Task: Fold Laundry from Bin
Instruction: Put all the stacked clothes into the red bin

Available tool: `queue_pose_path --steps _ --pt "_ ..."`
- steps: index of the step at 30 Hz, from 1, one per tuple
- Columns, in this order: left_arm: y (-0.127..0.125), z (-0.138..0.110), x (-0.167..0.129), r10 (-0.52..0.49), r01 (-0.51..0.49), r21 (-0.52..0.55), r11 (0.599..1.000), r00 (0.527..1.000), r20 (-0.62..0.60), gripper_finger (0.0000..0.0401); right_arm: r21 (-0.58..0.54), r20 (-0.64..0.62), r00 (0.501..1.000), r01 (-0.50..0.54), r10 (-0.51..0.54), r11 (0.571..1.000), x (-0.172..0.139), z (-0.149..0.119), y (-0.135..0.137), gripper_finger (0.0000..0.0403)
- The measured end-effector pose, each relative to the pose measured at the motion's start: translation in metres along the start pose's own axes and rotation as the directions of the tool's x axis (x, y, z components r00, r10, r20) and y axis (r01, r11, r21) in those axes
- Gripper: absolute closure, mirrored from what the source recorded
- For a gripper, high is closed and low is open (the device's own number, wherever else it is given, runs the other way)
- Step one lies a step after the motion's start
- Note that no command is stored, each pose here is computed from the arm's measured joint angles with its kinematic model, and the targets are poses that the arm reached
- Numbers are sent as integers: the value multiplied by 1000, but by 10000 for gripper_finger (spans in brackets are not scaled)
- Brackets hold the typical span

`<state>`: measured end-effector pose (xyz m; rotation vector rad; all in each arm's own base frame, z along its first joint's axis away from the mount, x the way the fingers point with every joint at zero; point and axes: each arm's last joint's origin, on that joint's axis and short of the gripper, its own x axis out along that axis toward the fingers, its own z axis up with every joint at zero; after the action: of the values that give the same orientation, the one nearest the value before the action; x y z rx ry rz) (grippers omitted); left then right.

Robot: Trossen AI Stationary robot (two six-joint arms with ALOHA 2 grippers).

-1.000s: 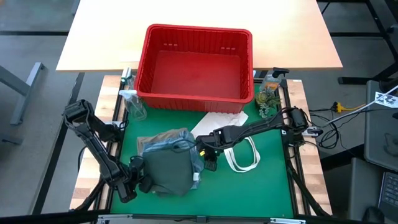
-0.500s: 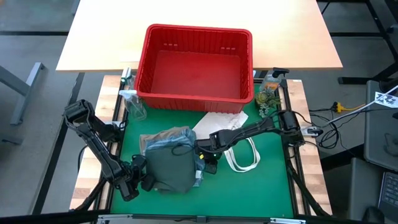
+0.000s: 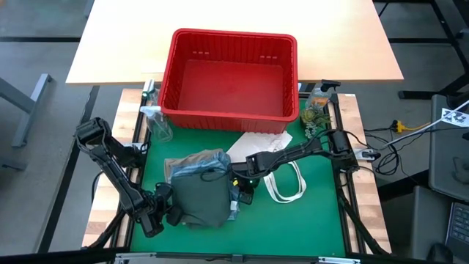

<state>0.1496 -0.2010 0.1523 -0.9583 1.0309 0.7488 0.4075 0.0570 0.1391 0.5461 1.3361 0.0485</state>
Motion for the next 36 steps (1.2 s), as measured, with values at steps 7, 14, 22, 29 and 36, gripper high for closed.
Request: queue_pose_path --steps 7,14,22,29,36 --pt "0 0 0 -2 2 -1 1000 1000 -3 174 -6 10 1000 -29 29 1000 -1 2 2 260" --pt "0 0 0 -3 3 -2 1000 1000 -4 174 -39 109 989 -98 101 994 1 10 12 260" --pt "0 0 0 -3 3 -2 1000 1000 -7 174 -55 202 962 -178 186 982 0 18 23 260" --pt "-1 -1 0 -6 6 -4 1000 1000 -9 174 5 159 980 -122 120 993 1 13 18 260" --pt "-1 -1 0 -6 6 -3 1000 1000 -9 174 41 95 993 -79 74 996 1 7 12 260"
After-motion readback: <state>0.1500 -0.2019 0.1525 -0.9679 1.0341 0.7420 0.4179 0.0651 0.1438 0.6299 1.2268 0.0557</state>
